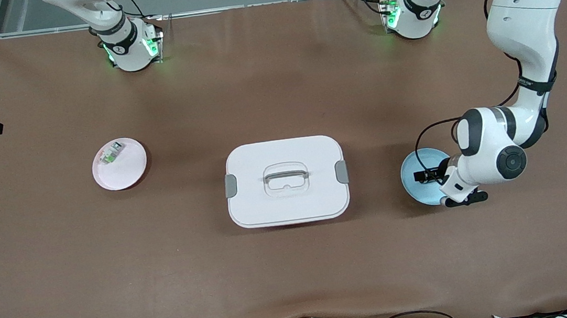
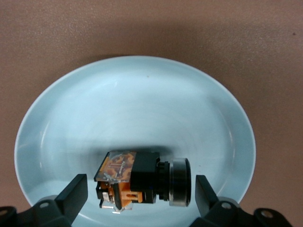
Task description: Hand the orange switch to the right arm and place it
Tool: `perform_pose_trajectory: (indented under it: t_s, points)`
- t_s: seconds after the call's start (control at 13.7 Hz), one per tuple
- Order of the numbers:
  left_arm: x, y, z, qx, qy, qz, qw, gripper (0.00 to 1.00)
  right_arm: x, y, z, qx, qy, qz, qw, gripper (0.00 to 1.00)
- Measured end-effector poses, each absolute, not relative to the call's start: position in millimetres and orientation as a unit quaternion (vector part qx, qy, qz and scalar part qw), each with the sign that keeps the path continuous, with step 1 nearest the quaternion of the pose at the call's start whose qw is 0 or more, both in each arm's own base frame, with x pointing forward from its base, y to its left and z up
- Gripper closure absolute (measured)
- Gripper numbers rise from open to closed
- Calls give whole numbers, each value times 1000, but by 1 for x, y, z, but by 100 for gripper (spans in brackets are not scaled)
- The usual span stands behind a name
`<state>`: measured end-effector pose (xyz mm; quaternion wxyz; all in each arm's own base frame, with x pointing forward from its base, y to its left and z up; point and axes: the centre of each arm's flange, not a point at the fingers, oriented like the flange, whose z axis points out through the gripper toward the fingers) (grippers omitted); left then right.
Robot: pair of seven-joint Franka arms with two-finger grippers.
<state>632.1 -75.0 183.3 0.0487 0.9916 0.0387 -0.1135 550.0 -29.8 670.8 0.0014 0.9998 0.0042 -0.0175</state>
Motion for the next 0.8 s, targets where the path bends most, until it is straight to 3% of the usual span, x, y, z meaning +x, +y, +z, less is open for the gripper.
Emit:
perform_pose_trajectory:
  t_s: [0.29,0.44,0.59,0.8]
  points:
    - [634,-75,181,992,51,-102,47,0,550,-27,671,1000,-6,-19,2,0]
    - [635,-75,180,992,61,-101,46,7,550,-17,671,1000,-7,-19,2,0]
    - [635,-76,180,992,67,-100,45,28,550,-13,671,1000,-8,-19,2,0]
    - [635,-79,180,991,76,-100,44,27,550,-13,671,1000,-7,-19,2,0]
